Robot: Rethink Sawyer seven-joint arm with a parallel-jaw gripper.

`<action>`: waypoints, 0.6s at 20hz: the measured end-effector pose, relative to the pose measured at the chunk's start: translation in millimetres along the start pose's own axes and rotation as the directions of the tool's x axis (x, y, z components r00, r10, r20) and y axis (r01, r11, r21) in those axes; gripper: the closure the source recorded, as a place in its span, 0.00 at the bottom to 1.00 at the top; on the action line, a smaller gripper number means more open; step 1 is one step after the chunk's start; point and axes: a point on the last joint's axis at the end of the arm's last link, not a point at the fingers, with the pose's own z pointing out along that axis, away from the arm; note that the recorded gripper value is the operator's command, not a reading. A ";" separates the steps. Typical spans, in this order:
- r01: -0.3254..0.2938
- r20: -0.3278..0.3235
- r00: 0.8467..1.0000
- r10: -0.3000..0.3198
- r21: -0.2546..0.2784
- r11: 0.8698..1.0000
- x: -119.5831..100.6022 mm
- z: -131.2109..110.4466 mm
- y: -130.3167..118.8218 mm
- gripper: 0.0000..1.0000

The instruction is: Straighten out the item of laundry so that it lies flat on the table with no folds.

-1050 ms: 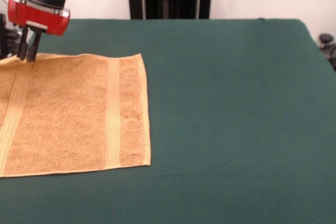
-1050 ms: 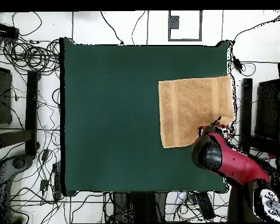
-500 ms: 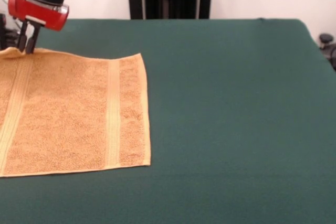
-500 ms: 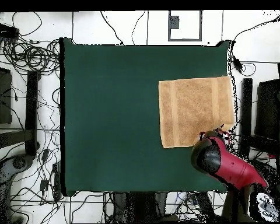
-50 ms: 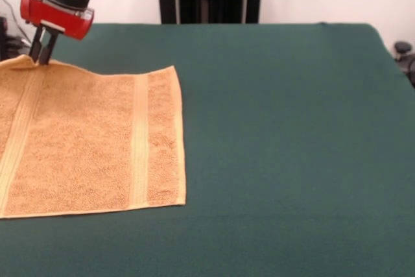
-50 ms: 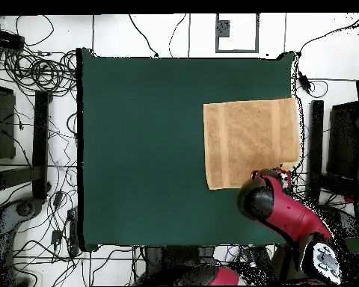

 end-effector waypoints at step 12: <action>-0.022 -0.055 0.998 0.024 0.047 0.999 11.2 3.1 -0.9 1.00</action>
